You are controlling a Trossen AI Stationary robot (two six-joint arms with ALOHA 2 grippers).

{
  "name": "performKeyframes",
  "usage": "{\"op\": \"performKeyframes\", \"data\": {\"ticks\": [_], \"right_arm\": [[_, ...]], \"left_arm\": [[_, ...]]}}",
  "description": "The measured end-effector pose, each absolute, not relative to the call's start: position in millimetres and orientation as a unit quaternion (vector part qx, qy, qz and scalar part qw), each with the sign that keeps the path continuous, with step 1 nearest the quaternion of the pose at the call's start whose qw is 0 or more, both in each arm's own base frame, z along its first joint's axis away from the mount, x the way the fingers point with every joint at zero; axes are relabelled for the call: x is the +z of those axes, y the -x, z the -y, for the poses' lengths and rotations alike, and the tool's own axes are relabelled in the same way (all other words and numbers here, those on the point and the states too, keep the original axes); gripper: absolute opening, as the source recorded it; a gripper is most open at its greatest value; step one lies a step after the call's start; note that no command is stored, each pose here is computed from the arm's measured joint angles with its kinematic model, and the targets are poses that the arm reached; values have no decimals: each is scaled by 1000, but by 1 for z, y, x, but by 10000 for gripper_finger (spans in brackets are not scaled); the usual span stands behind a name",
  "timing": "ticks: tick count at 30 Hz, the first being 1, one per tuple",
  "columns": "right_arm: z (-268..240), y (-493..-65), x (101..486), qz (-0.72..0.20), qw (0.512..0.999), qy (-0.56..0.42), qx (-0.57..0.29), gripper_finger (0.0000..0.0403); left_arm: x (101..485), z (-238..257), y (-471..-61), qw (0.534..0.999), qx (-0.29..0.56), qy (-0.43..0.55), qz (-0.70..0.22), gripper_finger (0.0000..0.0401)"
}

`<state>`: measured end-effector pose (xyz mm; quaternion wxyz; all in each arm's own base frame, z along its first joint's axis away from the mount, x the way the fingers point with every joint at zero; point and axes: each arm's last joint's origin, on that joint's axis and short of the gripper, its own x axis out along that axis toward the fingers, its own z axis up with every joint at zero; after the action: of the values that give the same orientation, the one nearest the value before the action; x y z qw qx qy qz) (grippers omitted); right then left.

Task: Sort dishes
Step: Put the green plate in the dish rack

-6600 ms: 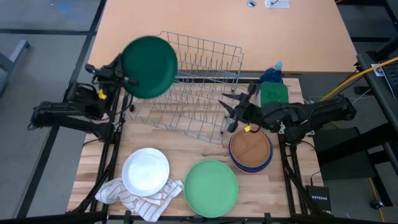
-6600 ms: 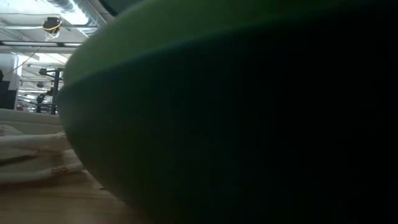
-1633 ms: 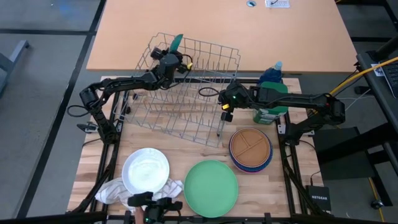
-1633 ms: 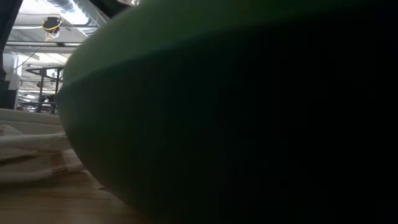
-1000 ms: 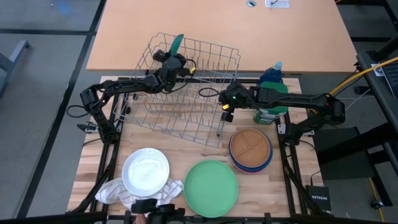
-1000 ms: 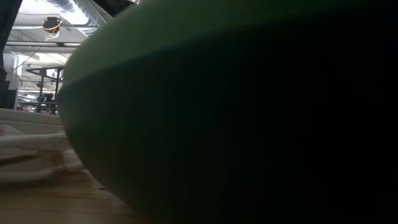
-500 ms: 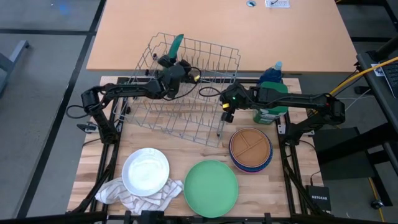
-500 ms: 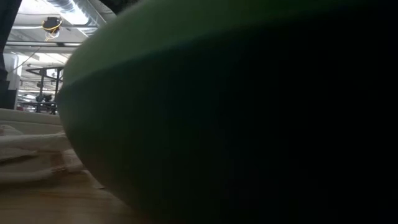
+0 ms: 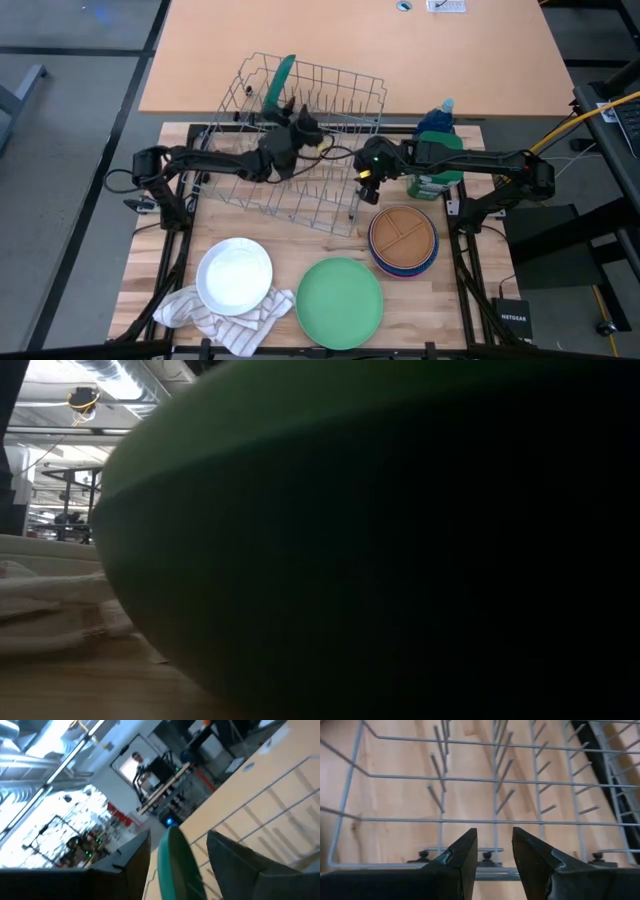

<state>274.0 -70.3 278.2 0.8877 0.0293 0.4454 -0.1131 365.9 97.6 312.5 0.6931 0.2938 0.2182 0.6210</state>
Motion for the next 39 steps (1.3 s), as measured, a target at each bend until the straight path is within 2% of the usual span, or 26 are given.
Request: {"op": "performKeyframes", "data": {"ticks": [15,21,29,37,39], "right_arm": [[66,-272,277,-454,887,-55,-59,127],[67,-277,280,-430,899,-50,-59,127],[63,-277,286,-406,913,-41,-13,127],[39,-278,298,-368,929,4,35,127],[29,-278,299,-368,928,11,52,127]], "left_arm": [[316,10,-376,799,532,-249,-128,184],[316,52,-373,844,494,-192,-77,184],[312,120,-357,902,417,-109,-25,184],[291,174,-333,940,340,-12,-30,184],[280,183,-328,953,297,36,-48,184]]}}
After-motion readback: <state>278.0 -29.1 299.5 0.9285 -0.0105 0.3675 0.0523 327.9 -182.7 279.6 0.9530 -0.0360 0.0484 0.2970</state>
